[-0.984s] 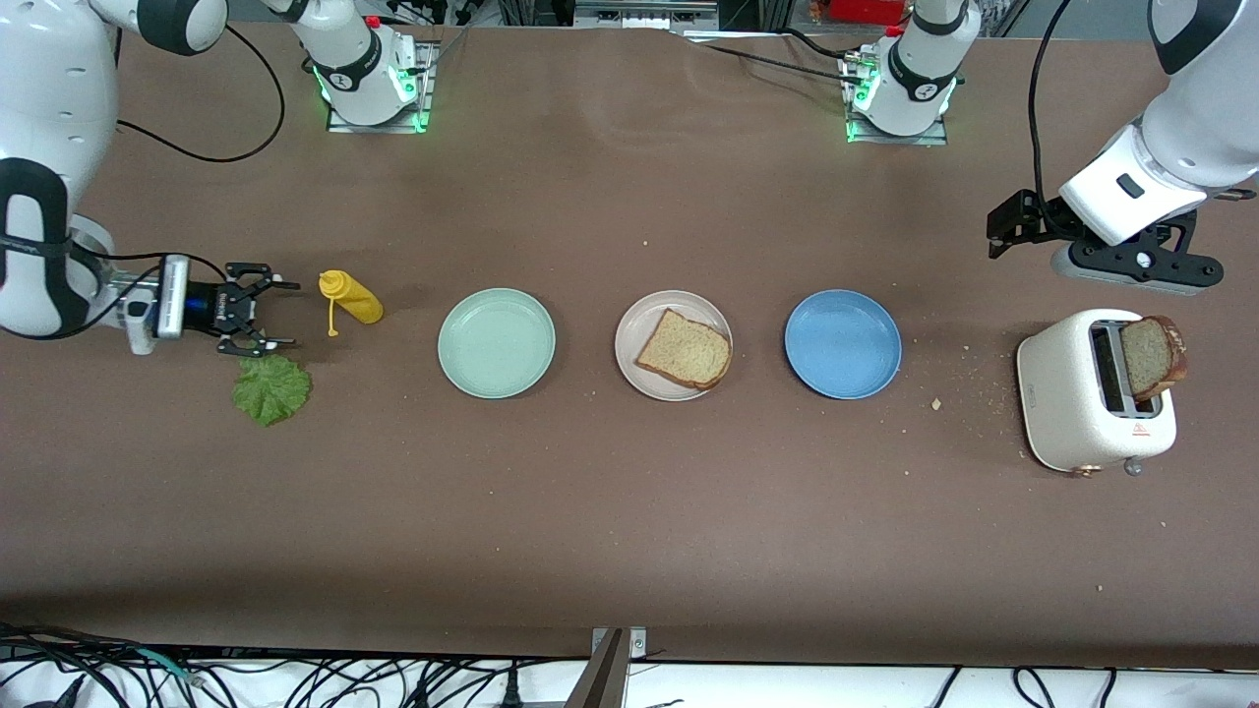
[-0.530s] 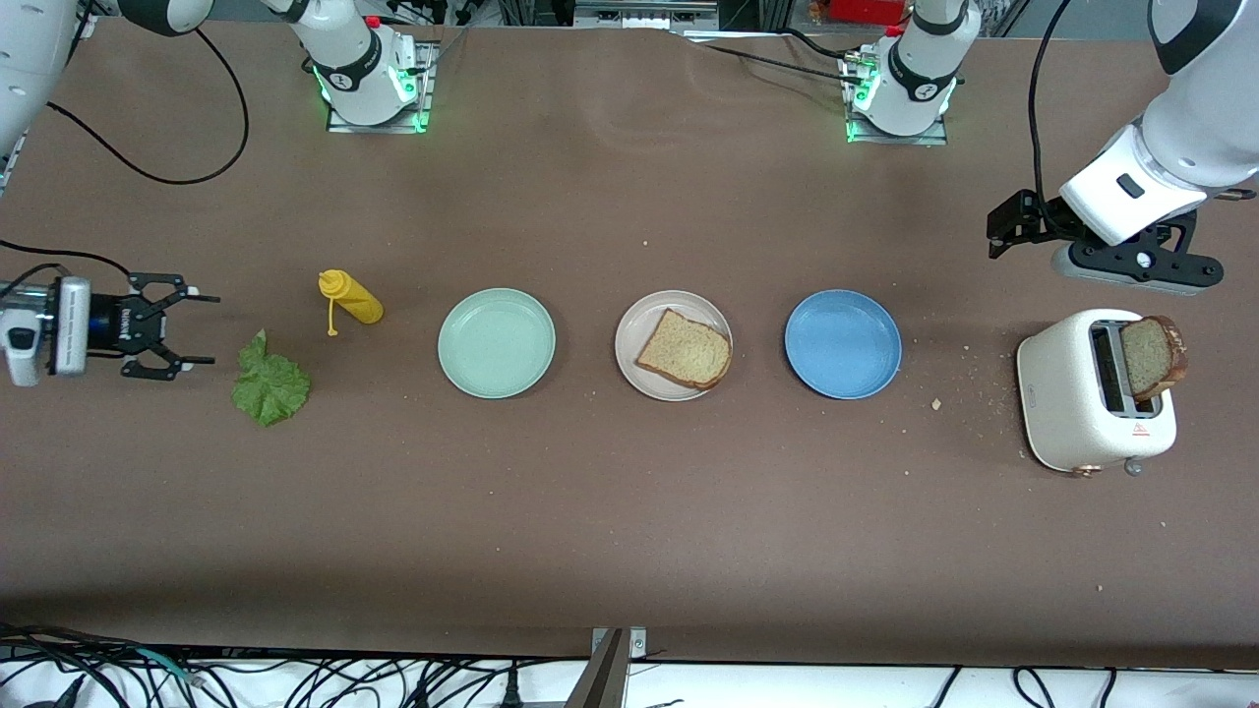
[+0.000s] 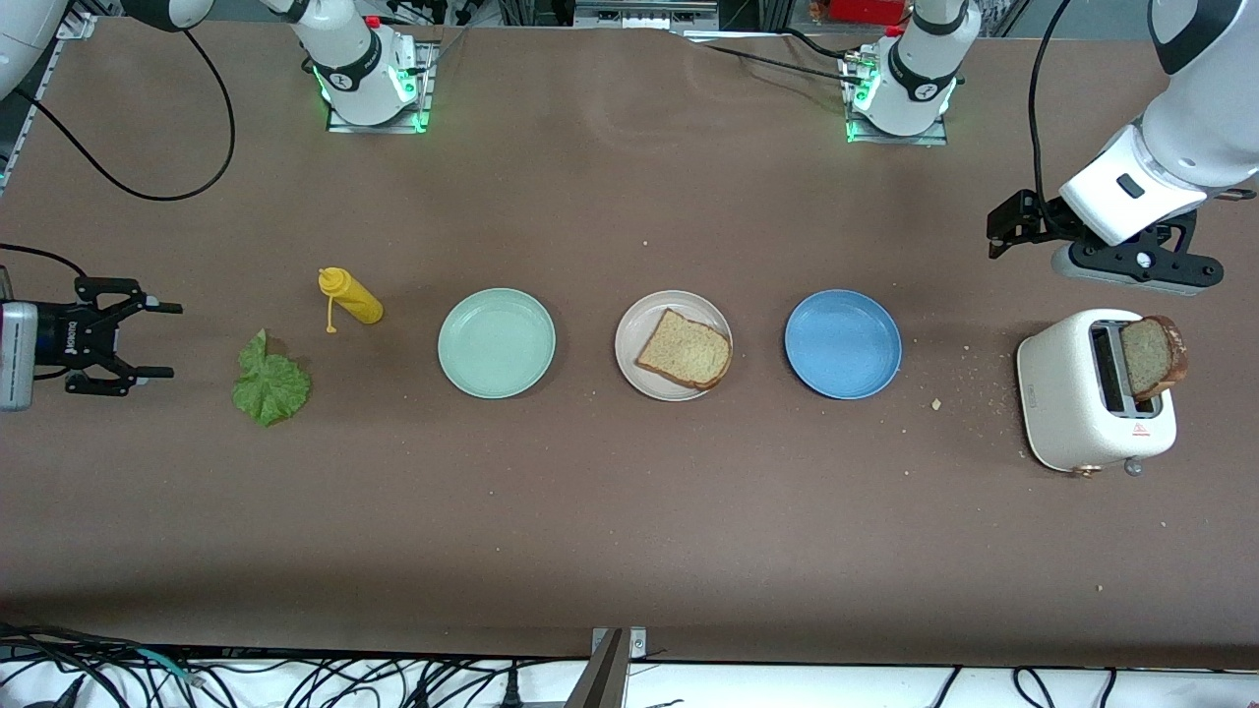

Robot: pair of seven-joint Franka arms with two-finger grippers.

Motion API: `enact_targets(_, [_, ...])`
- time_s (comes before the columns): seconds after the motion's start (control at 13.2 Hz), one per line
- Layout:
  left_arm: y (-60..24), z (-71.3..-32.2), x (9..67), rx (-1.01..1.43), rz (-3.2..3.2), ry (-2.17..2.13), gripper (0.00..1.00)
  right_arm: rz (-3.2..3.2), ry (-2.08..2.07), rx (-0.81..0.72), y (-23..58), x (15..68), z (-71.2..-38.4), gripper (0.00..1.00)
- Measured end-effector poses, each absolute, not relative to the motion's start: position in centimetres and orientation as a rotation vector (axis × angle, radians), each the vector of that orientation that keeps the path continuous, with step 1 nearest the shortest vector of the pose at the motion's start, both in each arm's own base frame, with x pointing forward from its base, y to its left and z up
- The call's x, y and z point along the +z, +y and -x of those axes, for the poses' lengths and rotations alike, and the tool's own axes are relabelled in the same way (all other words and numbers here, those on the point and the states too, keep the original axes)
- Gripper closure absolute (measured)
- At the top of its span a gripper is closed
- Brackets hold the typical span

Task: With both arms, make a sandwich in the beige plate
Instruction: 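Withdraw the right gripper from the mustard bottle, then lower the right gripper onto the green lettuce leaf and grasp it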

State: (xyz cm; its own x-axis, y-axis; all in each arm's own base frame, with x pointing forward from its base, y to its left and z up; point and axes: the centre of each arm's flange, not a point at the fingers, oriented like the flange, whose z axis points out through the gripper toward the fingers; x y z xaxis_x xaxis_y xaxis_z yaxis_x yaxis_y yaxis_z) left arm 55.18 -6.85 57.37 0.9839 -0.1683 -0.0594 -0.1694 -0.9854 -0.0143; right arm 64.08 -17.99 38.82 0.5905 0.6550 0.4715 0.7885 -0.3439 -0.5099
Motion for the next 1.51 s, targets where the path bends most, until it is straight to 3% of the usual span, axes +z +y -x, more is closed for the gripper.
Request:
enact_targets(0.45, [-6.9, -55.2, 57.4, 0.090, 3.110, 0.262, 0.00, 2.520, -0.957, 0.032, -13.1, 43.7, -66.5, 0.01])
enact_targets(0.68, [-6.8, -55.2, 57.4, 0.090, 3.110, 0.261, 0.00, 2.857, -0.791, 0.188, -9.0, 42.8, -68.5, 0.01])
enact_targets(0.91, [-6.9, -55.2, 57.4, 0.090, 3.110, 0.261, 0.00, 3.091, -0.618, 0.178, -7.2, 38.0, -68.9, 0.00])
enact_targets(1.21, [-6.8, -55.2, 57.4, 0.090, 3.110, 0.261, 0.00, 3.168, -0.405, 0.128, -9.6, 29.4, -66.3, 0.00])
enact_targets(1.51, [-6.8, -55.2, 57.4, 0.092, 3.110, 0.261, 0.00, 3.141, -0.256, 0.135, -7.1, 24.0, -64.0, 0.00])
